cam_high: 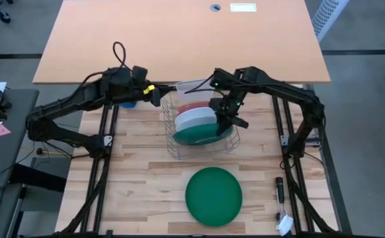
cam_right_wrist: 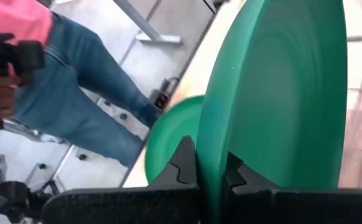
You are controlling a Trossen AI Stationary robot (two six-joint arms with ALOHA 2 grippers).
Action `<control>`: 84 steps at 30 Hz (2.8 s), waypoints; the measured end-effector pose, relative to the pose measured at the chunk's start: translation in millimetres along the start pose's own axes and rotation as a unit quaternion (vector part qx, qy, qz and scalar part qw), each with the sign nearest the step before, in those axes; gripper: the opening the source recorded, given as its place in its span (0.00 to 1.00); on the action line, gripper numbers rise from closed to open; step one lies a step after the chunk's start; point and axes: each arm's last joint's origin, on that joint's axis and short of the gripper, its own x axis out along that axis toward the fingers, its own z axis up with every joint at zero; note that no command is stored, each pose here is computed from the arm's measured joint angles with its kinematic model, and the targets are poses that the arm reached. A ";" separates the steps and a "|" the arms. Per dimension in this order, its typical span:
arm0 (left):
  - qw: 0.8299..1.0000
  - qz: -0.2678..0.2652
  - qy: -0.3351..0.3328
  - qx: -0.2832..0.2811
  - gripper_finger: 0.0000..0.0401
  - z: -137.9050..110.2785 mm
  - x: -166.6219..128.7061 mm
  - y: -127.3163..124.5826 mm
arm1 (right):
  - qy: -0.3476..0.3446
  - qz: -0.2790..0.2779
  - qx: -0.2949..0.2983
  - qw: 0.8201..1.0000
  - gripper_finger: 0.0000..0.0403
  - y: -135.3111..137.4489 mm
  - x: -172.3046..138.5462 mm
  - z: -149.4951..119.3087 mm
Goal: Sort dishes
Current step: Put the green plate in the dish rack
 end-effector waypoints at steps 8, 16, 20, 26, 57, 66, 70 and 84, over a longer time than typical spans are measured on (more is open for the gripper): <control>0.994 0.067 0.086 0.013 0.32 -16.9 -1.7 13.5 | 0.036 -0.031 -0.025 0.999 0.02 -7.0 4.6 -3.6; 0.977 0.153 0.150 0.012 0.32 -43.5 3.4 34.5 | 0.043 -0.042 -0.030 0.998 0.02 -7.9 4.2 -4.1; 0.971 0.170 0.167 0.001 0.32 -56.8 10.9 42.8 | 0.045 -0.048 -0.030 0.997 0.02 -9.4 4.8 -4.8; 0.959 0.190 0.208 -0.027 0.32 -83.1 19.4 56.1 | 0.043 -0.051 0.007 0.998 0.02 -16.2 8.1 -9.5; 0.939 0.253 0.218 -0.083 0.32 -138.4 31.1 85.0 | 0.036 -0.095 0.046 0.994 0.02 -22.6 6.9 -6.9; 0.933 0.282 0.192 -0.111 0.32 -139.7 33.7 87.0 | 0.035 -0.097 0.070 0.992 0.02 -22.8 6.6 -7.2; 0.928 0.287 0.208 -0.114 0.32 -144.2 38.8 88.2 | 0.038 -0.098 0.039 0.994 0.02 -24.2 4.7 -8.1; 0.914 0.313 0.235 -0.103 0.32 -158.8 55.7 93.4 | 0.037 -0.088 0.018 0.995 0.02 -29.6 -5.9 -14.7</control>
